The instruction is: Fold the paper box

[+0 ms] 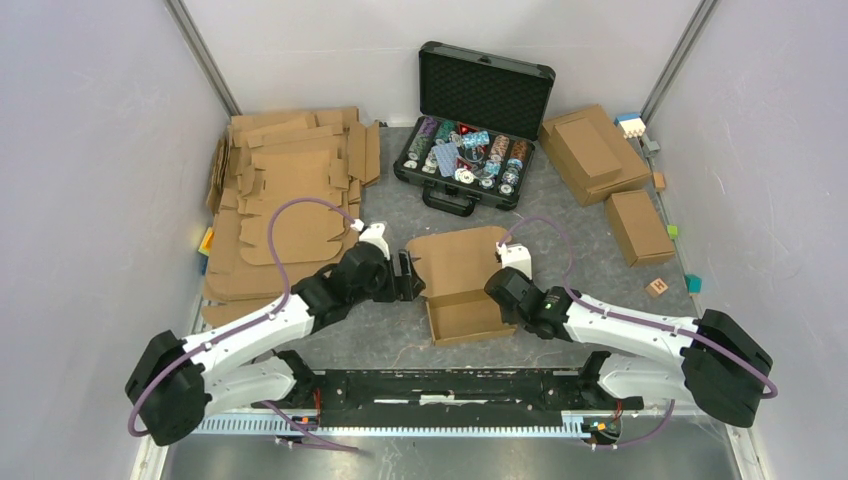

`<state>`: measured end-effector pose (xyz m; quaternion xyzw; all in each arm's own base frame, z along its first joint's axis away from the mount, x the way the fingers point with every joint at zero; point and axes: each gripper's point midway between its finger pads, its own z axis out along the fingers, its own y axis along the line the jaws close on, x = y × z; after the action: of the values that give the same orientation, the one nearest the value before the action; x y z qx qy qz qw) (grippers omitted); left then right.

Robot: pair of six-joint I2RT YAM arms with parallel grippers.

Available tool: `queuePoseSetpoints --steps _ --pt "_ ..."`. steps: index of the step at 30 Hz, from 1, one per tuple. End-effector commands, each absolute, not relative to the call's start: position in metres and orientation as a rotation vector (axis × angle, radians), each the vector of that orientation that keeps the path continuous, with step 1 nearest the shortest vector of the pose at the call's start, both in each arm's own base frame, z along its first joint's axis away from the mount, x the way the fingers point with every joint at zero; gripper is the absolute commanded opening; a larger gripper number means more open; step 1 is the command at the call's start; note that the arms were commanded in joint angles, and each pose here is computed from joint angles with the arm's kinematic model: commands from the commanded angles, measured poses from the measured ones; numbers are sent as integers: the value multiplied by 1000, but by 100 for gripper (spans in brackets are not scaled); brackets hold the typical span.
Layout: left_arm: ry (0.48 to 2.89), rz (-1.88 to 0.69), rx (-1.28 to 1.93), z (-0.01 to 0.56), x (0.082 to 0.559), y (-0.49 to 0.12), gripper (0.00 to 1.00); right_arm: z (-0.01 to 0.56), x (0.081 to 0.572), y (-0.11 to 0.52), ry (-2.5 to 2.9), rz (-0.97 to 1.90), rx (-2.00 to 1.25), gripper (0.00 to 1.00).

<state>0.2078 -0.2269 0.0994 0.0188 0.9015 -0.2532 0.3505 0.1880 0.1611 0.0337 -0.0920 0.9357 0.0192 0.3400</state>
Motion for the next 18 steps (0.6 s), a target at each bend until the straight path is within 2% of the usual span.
queuePoseSetpoints --steps 1,5,8,9,11,12,16,18 --pt "2307 -825 182 114 218 -249 85 41 196 166 2381 73 -234 0" --pt "2382 -819 141 100 231 -252 67 43 198 166 2375 69 -230 0" --pt "2408 -805 142 93 236 -256 47 45 199 165 2370 58 -226 0" --pt "2404 -803 145 94 238 -257 38 45 200 165 2370 59 -223 0" --pt "2386 -800 160 98 240 -257 12 46 200 166 2369 63 -217 0" --pt "2371 -794 175 100 242 -257 4 46 200 167 2368 68 -216 0" --pt "2337 -722 225 111 249 -254 2 48 205 184 2364 129 -225 2" --pt "2325 -659 264 116 255 -253 2 55 212 198 2351 166 -245 12"
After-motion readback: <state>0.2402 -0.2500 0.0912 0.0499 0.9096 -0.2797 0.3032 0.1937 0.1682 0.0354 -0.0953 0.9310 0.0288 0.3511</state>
